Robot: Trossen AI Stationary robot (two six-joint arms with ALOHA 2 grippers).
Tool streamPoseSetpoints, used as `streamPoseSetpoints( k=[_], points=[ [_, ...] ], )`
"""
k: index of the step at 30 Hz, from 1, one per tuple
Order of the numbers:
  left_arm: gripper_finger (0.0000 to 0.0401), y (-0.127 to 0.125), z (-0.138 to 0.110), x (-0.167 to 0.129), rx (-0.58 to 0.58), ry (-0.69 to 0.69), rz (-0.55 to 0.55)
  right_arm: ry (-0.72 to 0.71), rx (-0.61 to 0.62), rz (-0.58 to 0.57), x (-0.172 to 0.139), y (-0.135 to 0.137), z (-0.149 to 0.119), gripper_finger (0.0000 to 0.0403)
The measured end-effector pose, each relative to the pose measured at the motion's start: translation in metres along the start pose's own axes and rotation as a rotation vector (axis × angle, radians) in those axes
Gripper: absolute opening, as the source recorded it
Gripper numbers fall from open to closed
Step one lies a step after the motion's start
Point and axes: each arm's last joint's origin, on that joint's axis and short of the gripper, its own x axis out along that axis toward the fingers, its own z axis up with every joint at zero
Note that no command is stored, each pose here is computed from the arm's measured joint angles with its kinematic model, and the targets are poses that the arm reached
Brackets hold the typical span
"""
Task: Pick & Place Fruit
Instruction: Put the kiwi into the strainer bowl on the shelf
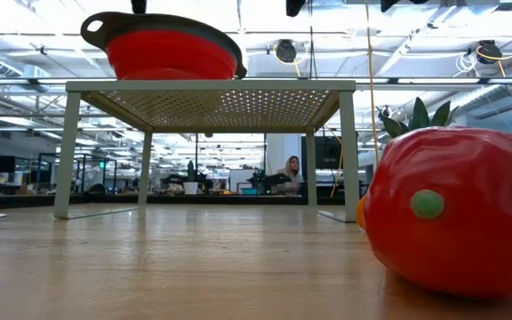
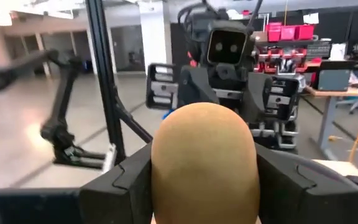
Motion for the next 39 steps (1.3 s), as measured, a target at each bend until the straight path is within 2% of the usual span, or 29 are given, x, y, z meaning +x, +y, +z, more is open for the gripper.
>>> streamPoseSetpoints(
  k=[5,9,13,19,24,31,39],
  points=[
    [0.0212,-0.001,0.007,0.018,-0.021,-0.001,0.004,0.024,-0.132,-0.076,0.002,0.004,-0.003,0.0199],
    [0.0233,-0.002,0.014,0.033,-0.015,0.002,-0.018,0.076,-0.260,-0.118,0.005,0.011,-0.008,0.0199],
    [0.0241,-0.002,0.018,0.045,-0.005,0.027,-0.049,0.121,-0.335,-0.210,0.006,0.015,-0.011,0.0199],
    [0.0242,-0.002,0.017,0.061,0.027,0.118,-0.032,0.152,-0.419,-0.316,0.007,0.019,-0.012,0.0199],
    [0.0242,-0.005,0.018,0.071,0.099,0.135,-0.033,0.181,-0.425,-0.349,0.006,0.018,-0.014,0.0199],
    [0.0242,-0.008,0.017,0.082,0.127,0.180,-0.001,0.184,-0.425,-0.354,0.006,0.017,-0.015,0.0199],
    [0.0242,-0.006,0.019,0.085,0.105,0.168,0.093,0.211,-0.461,-0.480,0.004,0.014,-0.014,0.0199]
  ],
)
